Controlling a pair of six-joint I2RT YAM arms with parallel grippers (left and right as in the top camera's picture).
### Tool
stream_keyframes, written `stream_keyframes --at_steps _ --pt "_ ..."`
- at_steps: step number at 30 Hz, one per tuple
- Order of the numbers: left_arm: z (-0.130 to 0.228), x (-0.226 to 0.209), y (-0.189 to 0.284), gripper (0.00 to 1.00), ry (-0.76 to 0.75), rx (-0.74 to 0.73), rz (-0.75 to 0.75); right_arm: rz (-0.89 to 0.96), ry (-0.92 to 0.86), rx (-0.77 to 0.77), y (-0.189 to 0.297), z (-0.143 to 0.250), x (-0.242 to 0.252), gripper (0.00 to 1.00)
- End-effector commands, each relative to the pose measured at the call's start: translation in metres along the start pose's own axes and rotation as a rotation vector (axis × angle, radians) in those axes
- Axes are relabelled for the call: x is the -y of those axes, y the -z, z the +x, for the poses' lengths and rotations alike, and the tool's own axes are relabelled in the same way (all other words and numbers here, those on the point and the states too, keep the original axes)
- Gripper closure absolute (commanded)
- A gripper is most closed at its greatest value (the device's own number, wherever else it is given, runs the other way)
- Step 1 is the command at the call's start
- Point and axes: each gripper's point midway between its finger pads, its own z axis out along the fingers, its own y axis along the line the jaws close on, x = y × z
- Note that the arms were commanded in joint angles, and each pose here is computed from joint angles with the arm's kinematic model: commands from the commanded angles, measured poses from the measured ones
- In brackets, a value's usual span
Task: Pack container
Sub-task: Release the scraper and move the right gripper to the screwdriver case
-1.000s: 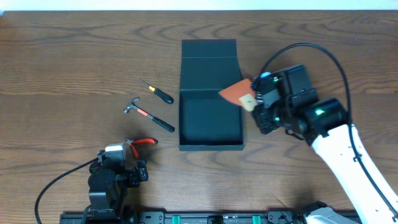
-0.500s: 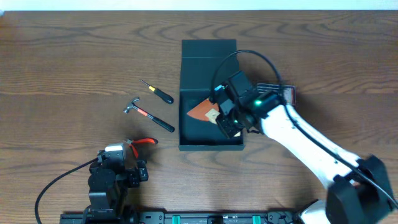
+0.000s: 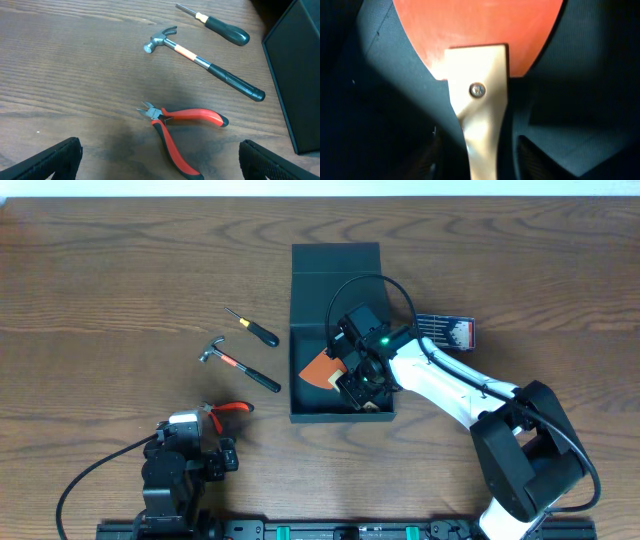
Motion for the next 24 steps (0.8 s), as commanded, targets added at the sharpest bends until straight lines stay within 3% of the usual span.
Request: stream_keyframes --at_steps 1,6,11,14,17,19,20,24 --pt "-0.002 -0.002 0.001 0.02 -0.004 0.01 -0.013 -0.01 0.025 0.039 0.009 -0.012 -0.006 0.47" --pt "-0.002 -0.002 0.001 0.01 -0.004 0.01 -0.013 -0.006 0.042 0.124 0.042 -0.029 -0.011 0.34" --pt "-0.002 -0.002 0.001 0.01 -0.005 0.01 -0.013 0.056 0.057 0.302 0.121 -0.054 -0.012 0.23" --pt "-0.002 -0.002 0.001 0.02 -0.005 0.01 -0.013 0.189 0.018 0.431 0.175 -0.062 0.009 0.17" --pt "-0.002 -0.002 0.001 0.01 -0.005 0.009 -0.013 0.36 -0.091 0.497 0.209 -0.057 0.052 0.51" --pt "-0.002 -0.002 0.001 0.01 -0.005 0.01 -0.013 0.428 -0.168 0.502 0.219 -0.05 0.084 0.88" --pt "-0.002 -0.002 0.001 0.01 -0.004 0.009 -0.013 0.441 -0.199 0.498 0.22 -0.047 0.098 0.97" --pt "-0.002 -0.002 0.001 0.01 -0.004 0.01 -0.013 0.493 -0.333 0.499 0.218 -0.041 0.159 0.99"
